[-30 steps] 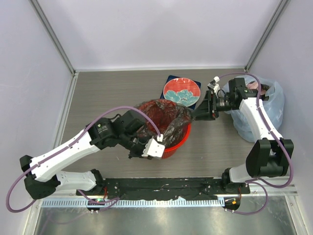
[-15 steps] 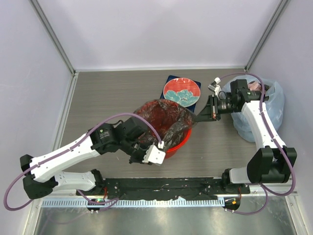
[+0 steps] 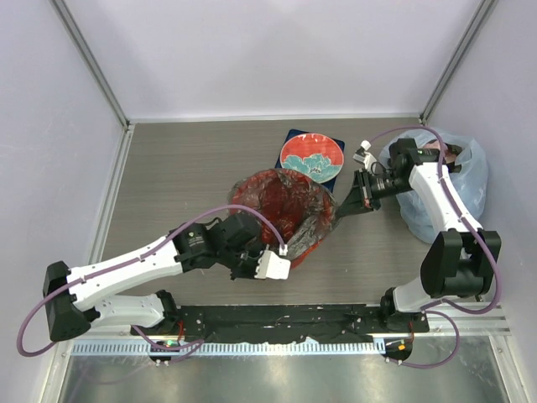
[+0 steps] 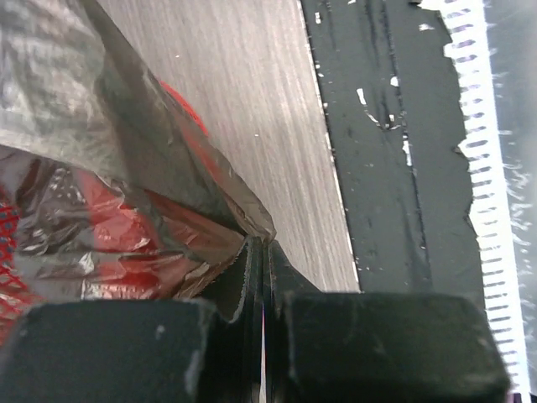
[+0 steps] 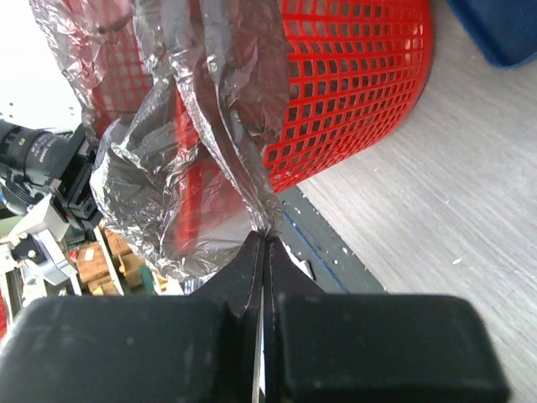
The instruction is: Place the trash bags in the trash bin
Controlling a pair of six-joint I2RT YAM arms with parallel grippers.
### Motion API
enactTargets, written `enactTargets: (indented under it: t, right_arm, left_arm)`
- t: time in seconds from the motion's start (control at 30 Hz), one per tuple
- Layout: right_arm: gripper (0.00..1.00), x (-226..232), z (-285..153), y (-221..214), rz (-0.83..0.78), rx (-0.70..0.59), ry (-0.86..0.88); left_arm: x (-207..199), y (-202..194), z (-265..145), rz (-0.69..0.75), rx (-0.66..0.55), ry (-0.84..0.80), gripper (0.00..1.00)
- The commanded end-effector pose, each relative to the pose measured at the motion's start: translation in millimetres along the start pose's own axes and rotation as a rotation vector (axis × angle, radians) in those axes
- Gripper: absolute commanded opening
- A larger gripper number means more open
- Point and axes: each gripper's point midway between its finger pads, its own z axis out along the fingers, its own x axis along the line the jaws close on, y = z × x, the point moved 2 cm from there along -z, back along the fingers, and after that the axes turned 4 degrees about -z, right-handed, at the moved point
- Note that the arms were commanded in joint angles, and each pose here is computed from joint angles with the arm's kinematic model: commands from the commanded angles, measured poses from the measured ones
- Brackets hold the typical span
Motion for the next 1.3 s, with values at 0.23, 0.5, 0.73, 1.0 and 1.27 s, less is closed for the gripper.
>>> enactTargets:
  t: [0.23,0.5,0.73,1.0,1.27]
  right_arm:
    - [0.01,-13.9,54.8,29.4,-0.114,-0.025,-0.082]
    - [0.01,-33.3,62.2,41.4,-0.116,-0.012,-0.14]
    - [0.01,-32.9,63.7,36.4,-0.131,0.013,-0.118]
    - [0.01,-18.2,58.5,41.7,-0.153,0.001,-0.076]
    - [0.01,-15.1,68.2,41.1,-0.189,0.023,-0.079]
  left_arm:
    - [6.8,-29.2,25.1,-0.046,0.0,0.102,0.0]
    - [-15.5,9.6,-15.9,-0.087,-0.096,-0.001,0.43]
    - [-35.7,49.1,-79.4,-0.142,-0.215,-0.065,0.64]
    - [63.7,75.7,-157.3,-0.637,-0.478,0.207,0.63]
    - [156.8,-8.7,-175.3,-1.276,-0.713,0.102,0.78]
